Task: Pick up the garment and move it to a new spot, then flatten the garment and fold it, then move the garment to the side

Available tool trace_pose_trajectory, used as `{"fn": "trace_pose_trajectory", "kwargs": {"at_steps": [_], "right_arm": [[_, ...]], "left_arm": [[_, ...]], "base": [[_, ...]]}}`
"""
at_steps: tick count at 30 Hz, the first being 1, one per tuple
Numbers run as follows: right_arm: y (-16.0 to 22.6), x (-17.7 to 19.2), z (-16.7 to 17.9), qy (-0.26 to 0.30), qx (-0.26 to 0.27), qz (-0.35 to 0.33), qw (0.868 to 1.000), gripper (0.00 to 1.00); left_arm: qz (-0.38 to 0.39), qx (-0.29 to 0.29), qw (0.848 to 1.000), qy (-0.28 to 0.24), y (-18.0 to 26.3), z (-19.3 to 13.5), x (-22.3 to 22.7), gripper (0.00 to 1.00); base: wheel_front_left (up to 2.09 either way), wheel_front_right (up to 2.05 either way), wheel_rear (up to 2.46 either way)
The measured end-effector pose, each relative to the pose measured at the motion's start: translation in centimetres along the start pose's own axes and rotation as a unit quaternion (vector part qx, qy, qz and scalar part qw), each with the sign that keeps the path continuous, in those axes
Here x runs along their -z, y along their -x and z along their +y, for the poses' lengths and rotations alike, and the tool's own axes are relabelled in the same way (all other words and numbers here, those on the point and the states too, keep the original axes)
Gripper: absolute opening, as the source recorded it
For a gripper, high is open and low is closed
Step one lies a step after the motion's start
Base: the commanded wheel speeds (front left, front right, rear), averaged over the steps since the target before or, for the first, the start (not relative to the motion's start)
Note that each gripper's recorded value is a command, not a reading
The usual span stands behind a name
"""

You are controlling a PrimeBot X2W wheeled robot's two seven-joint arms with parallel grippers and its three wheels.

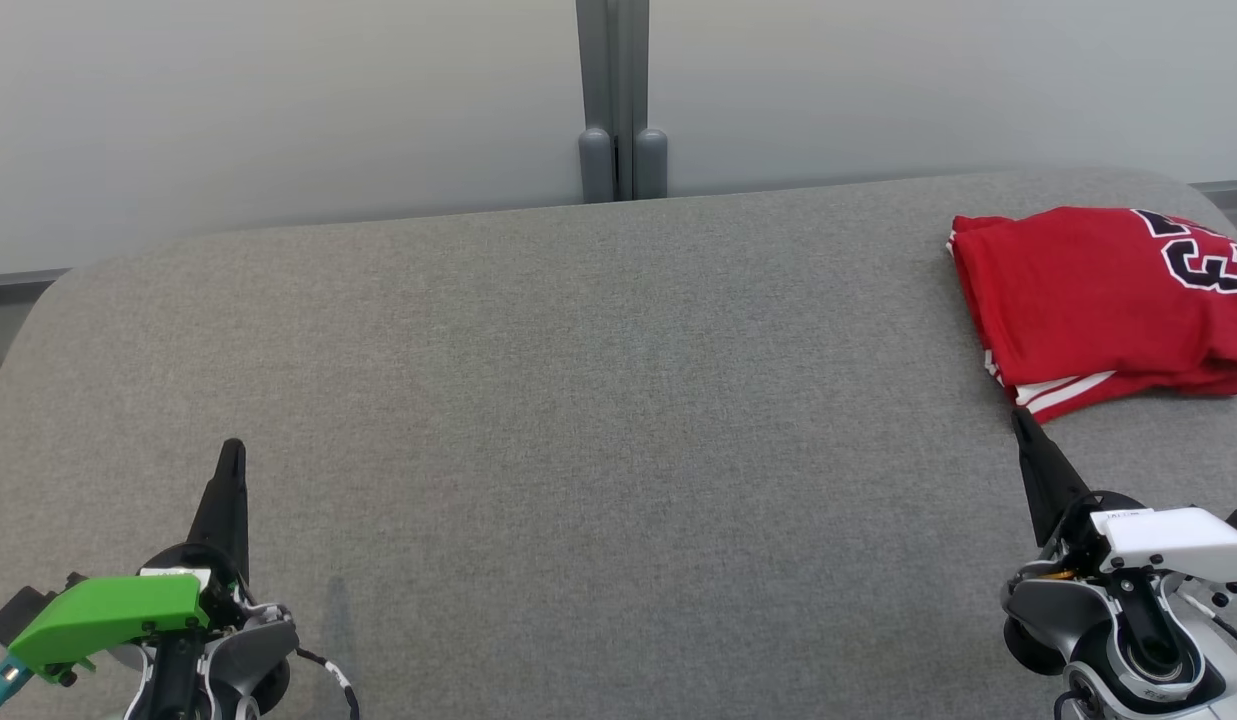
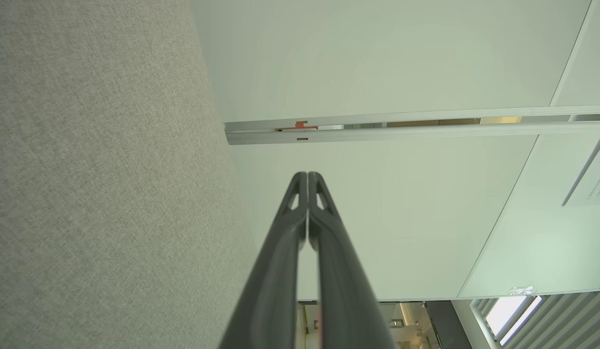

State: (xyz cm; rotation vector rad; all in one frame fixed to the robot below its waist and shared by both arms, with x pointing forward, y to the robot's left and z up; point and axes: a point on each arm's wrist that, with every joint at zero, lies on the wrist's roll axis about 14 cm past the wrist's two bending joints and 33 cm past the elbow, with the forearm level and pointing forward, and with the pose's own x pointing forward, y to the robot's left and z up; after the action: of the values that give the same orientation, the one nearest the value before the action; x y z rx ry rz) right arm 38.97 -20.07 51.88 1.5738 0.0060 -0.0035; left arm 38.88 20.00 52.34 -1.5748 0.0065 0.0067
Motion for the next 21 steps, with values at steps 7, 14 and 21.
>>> {"fn": "trace_pose_trajectory", "kwargs": {"at_steps": [7,14,21], "right_arm": [[0.0,0.01,0.03,0.001,0.0,-0.001,1.0,0.0],[-0.01,0.02,0.1,0.001,0.0,0.001,1.0,0.0],[0.01,-0.03,0.11,0.002,0.0,0.0,1.0,0.0]], "left_arm": [[0.0,0.0,1.0,0.0,0.0,0.0,0.0,0.0],[0.0,0.0,1.0,0.0,0.0,-0.01,-0.01,0.0],[0.0,0.0,1.0,0.0,0.0,-0.01,-0.01,0.0]], "base": [[0.0,0.0,0.0],[0.0,0.0,0.0],[0.0,0.0,0.0]]}}
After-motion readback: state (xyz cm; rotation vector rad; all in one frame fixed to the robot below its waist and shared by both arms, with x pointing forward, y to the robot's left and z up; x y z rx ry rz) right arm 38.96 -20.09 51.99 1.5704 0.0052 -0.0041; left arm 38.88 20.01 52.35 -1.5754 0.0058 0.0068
